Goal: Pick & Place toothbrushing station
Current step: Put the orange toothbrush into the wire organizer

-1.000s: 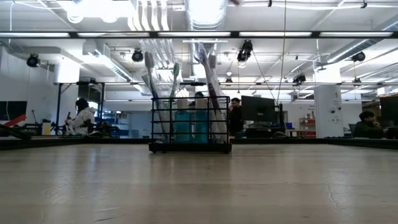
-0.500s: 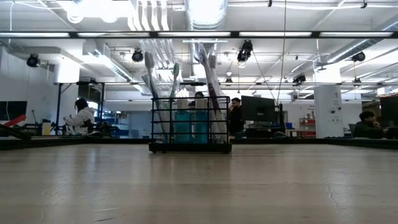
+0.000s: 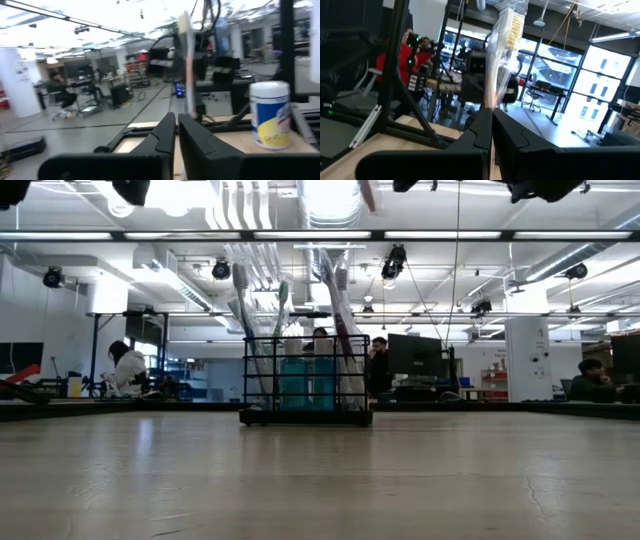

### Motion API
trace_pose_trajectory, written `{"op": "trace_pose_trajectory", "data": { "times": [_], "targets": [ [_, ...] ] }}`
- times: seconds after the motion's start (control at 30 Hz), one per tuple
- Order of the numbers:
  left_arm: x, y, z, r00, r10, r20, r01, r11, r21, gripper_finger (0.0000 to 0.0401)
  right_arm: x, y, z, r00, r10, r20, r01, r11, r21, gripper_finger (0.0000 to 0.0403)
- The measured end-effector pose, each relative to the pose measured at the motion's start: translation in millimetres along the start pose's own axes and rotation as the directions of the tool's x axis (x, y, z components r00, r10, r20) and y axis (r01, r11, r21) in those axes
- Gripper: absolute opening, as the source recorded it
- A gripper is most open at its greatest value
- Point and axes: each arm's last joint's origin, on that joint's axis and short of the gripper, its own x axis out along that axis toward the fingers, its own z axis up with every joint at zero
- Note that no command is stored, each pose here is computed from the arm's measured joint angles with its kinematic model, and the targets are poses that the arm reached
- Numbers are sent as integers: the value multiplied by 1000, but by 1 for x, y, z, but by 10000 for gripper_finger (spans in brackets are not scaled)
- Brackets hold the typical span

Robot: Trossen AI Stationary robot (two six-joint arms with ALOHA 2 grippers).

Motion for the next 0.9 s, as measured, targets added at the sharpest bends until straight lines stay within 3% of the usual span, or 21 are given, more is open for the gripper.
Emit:
{"op": "trace_pose_trajectory", "data": {
  "times": [0.17, 0.57, 0.9],
  "targets": [
    [18, -6, 13, 996, -91, -2, 91, 996, -11, 55, 24, -1, -4, 1000, 4, -22, -4, 1000, -26, 8],
    [63, -17, 39, 996, -76, -49, 79, 995, 60, 173, 66, -2, -6, 998, 10, -54, -13, 998, -63, 8],
    [87, -15, 42, 998, -29, -53, 31, 998, 54, 189, 81, -3, -4, 995, 24, -101, -33, 995, -89, 8]
  ]
}}
